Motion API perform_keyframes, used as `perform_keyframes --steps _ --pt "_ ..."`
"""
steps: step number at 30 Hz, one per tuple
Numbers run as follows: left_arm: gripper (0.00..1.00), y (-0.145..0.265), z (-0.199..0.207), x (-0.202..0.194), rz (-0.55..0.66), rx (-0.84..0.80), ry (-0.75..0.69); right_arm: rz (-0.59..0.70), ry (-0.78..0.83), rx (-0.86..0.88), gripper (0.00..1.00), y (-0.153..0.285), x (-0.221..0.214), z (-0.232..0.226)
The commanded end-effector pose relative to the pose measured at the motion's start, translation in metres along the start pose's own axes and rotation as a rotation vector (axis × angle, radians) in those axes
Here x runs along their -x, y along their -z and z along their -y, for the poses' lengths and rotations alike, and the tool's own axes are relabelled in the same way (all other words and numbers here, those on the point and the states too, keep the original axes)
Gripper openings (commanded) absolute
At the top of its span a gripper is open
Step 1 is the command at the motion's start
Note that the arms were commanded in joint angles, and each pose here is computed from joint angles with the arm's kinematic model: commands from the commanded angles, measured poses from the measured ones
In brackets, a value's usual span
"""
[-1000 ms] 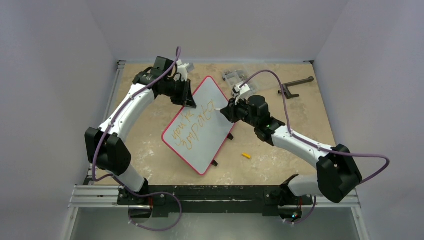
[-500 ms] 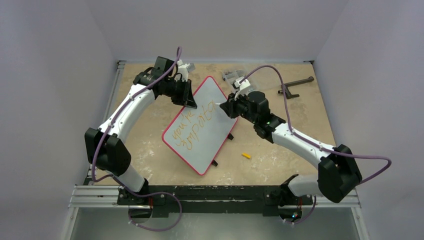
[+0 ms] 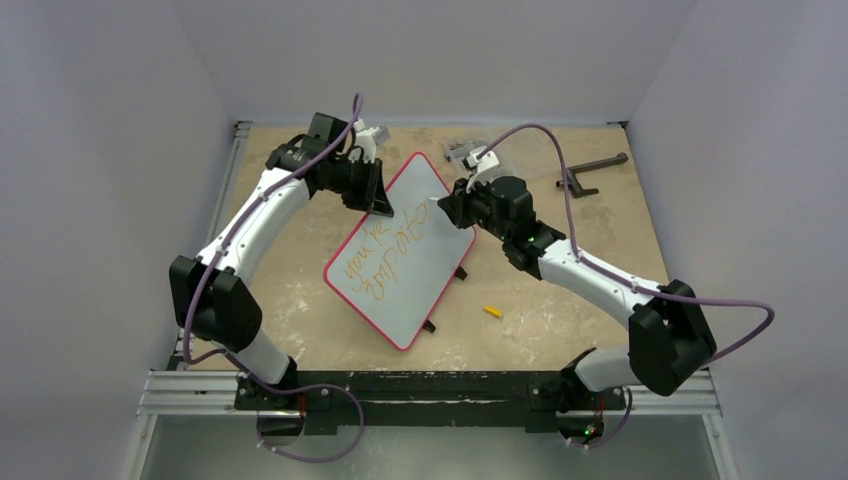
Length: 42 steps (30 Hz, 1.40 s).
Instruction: Write a sentence on the whiteboard
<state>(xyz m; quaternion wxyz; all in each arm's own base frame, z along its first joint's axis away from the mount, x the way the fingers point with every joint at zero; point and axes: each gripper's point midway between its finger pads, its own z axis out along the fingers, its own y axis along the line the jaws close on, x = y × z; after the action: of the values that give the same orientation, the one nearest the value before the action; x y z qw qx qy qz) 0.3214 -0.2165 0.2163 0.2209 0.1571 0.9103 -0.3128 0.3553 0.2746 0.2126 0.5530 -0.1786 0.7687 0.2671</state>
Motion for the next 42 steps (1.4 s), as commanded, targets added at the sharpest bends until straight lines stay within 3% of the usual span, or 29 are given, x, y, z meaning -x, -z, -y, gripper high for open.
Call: perform_keyframes --steps 1,15,42 --pt "0.00 0.008 -0.015 0.003 0.023 0.100 -0.095 0.034 -0.001 -0.002 0.00 0.000 0.008 -0.001" --pt "0.00 0.010 -0.014 0.004 0.028 0.099 -0.094 -0.041 -0.018 -0.028 0.00 0.019 -0.033 0.007" --pt "0.00 0.008 -0.015 0.003 0.022 0.099 -0.092 0.034 -0.015 0.009 0.00 -0.005 0.014 -0.005"
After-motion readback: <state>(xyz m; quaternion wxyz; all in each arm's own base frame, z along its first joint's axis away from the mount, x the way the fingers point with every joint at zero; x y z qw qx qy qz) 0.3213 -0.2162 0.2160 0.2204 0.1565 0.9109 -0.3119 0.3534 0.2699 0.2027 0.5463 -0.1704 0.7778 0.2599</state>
